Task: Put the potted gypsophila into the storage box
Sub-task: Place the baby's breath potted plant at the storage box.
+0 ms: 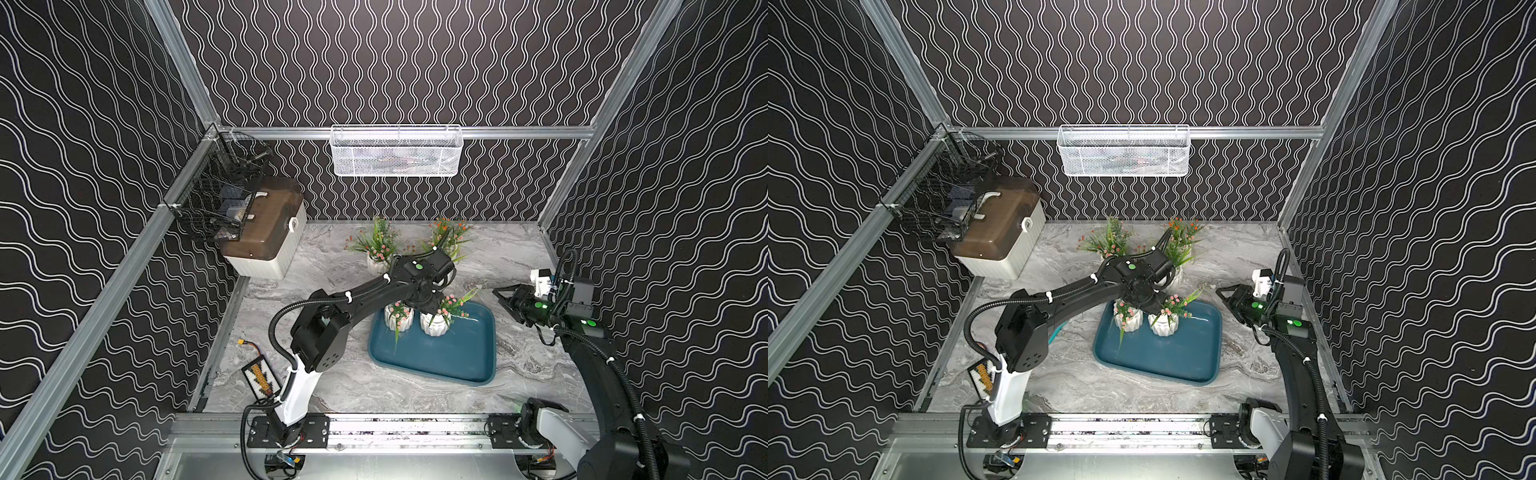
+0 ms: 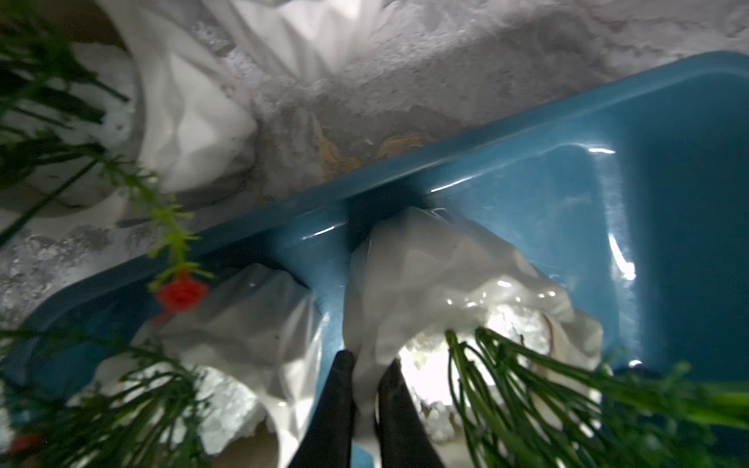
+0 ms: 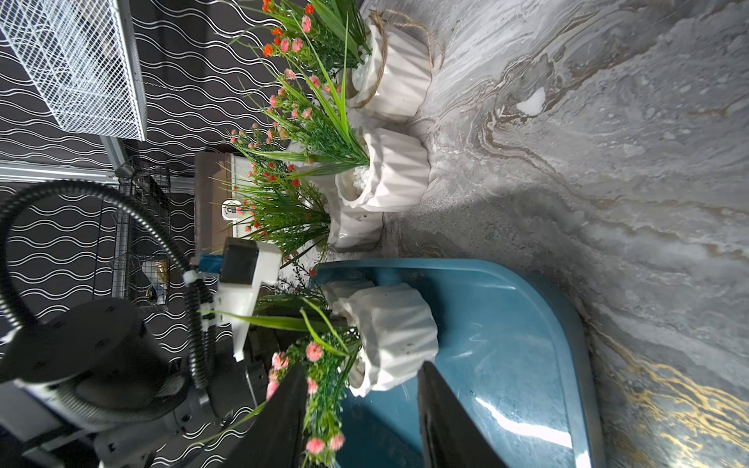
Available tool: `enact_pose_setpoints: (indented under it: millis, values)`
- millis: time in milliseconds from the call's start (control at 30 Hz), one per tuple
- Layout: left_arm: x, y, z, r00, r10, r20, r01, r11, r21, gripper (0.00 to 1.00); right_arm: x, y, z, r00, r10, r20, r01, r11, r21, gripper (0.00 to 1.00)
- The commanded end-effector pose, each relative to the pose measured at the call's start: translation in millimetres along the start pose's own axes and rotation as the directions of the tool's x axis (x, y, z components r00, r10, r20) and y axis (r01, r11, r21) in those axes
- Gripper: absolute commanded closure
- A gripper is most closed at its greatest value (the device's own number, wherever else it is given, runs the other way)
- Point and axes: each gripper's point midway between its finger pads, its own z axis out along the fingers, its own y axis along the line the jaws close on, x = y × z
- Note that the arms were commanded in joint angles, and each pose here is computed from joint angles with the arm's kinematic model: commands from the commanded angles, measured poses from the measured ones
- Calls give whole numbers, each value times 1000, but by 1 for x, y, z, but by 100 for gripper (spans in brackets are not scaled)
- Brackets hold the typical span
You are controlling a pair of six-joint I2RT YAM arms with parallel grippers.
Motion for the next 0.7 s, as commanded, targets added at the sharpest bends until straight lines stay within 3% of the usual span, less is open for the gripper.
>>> enact_pose_setpoints:
  millis: [0, 667]
  values:
    - [-8, 3, -3, 999, 9, 35, -9, 1000, 1, 100, -3, 4, 0, 1000, -9, 7, 9, 1000, -18, 53]
    - [-7, 18, 18, 1000, -26, 11, 26, 1000, -13, 100, -3, 4, 1, 1000, -9, 3, 9, 1000, -21, 53]
